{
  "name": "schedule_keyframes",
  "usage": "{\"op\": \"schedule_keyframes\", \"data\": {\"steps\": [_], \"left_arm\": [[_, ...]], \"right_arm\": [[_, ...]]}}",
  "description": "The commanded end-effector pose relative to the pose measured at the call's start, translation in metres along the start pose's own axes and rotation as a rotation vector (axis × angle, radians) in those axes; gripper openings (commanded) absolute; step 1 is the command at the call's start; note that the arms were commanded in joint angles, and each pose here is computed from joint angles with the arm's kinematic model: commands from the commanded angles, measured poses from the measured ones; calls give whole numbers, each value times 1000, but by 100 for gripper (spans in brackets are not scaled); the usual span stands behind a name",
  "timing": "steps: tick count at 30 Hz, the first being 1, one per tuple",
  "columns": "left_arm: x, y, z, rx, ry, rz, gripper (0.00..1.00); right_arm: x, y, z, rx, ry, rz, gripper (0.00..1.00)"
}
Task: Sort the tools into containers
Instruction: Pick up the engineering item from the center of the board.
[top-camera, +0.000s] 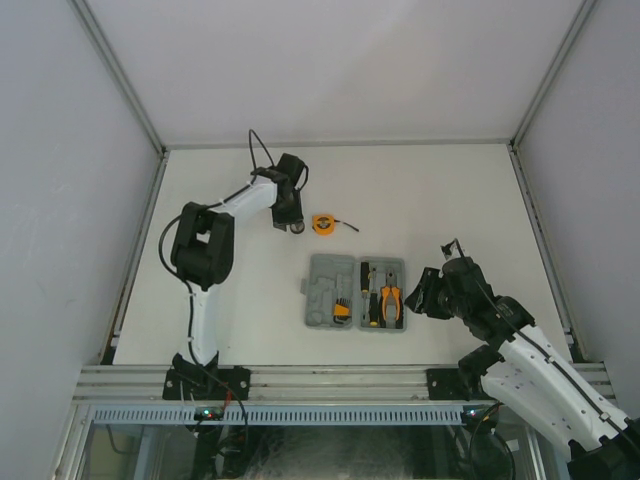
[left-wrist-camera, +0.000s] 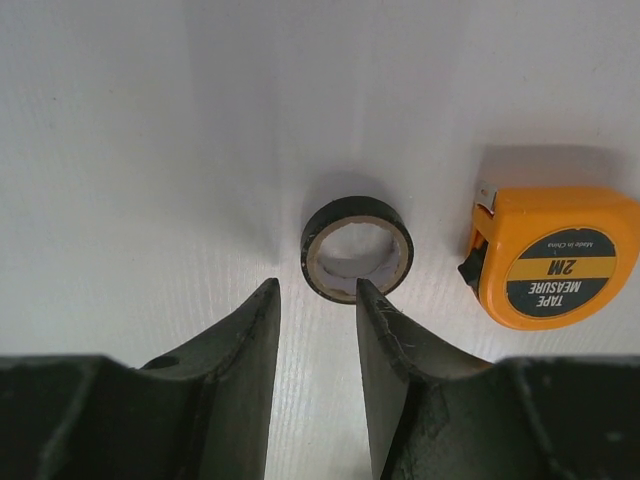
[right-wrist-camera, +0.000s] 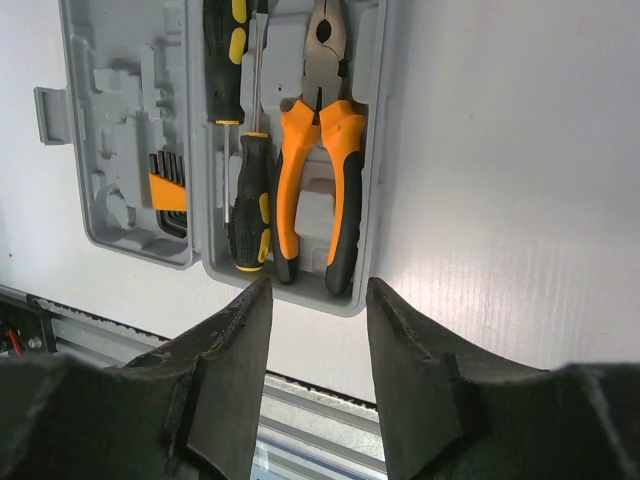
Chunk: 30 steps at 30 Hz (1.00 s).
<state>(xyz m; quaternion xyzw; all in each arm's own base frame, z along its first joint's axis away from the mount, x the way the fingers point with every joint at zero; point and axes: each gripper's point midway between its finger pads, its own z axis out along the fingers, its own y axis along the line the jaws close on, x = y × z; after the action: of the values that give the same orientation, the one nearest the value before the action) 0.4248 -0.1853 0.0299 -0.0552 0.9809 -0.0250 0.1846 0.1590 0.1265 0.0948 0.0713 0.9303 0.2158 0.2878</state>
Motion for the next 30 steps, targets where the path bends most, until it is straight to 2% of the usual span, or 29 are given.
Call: {"op": "schedule_keyframes", "data": {"steps": [1, 10, 15, 30], "left_arm": [[-12, -3, -2, 15, -5, -14, 40], [-12, 3, 4, -7, 14, -35, 40], [-12, 6, 8, -15, 19, -39, 36], [-4, 16, 6, -24, 1, -29, 6]], "right_arm": [[-15, 10, -7, -26, -47, 0, 43], [-16, 10, -7, -27, -49, -1, 43], [-16, 10, -7, -28, -46, -3, 43], [-17, 11, -7, -32, -55, 0, 43]]}}
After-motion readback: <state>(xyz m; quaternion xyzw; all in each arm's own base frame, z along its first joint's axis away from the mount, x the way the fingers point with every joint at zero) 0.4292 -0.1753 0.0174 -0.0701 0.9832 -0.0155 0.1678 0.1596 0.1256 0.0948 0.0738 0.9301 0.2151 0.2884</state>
